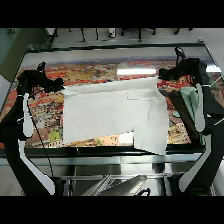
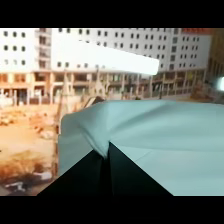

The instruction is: Fold the shirts.

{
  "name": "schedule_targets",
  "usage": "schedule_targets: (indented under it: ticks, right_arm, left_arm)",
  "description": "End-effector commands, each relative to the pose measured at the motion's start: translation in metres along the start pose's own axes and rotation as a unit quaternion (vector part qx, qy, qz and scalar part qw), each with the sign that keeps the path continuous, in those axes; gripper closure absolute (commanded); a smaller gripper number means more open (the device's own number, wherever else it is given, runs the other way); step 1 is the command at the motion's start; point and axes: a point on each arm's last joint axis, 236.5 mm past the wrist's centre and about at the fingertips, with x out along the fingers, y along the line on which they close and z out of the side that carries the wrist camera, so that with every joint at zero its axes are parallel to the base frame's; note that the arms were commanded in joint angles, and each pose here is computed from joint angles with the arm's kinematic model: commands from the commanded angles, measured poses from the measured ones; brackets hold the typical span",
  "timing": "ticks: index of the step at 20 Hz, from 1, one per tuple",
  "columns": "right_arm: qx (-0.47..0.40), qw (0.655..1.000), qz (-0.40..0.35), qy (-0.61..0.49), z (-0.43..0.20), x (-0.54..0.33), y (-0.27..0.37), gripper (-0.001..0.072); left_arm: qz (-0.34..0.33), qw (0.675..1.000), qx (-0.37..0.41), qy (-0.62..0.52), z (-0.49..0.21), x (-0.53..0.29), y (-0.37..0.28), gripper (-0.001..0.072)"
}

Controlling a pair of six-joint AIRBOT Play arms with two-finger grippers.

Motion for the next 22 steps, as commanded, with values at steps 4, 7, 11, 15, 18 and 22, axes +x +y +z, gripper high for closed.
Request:
schedule_targets:
  ticks: [4,7,11,15,18,22]
  right_arm:
    - [-0.049,0.982,-0.16,0.087,-0.048,0.011,-0.032,0.0698]
    - [-0.035,0.983,-0.161,0.087,-0.05,0.017,-0.031,0.0697]
    - [-0.016,0.983,-0.145,0.11,-0.063,0.023,-0.025,0.0697]
    - [0.008,0.978,-0.149,0.148,-0.083,0.022,-0.026,0.0697]
    - [0.01,0.98,-0.141,0.139,-0.079,0.024,-0.023,0.0696]
    - [0.013,0.983,-0.132,0.13,-0.075,0.026,-0.019,0.0696]
  left_arm:
    - [0.117,0.991,0.034,0.051,-0.025,0.002,0.031,0.0696]
    - [0.116,0.99,0.039,0.063,-0.032,0.012,0.028,0.0696]
    - [0.117,0.989,0.037,0.079,-0.041,0.024,0.032,0.0697]
    - [0.117,0.989,0.036,0.082,-0.042,0.025,0.032,0.0696]
    - [0.116,0.989,0.039,0.084,-0.043,0.026,0.029,0.0696]
    - [0.114,0.989,0.039,0.083,-0.043,0.026,0.027,0.0696]
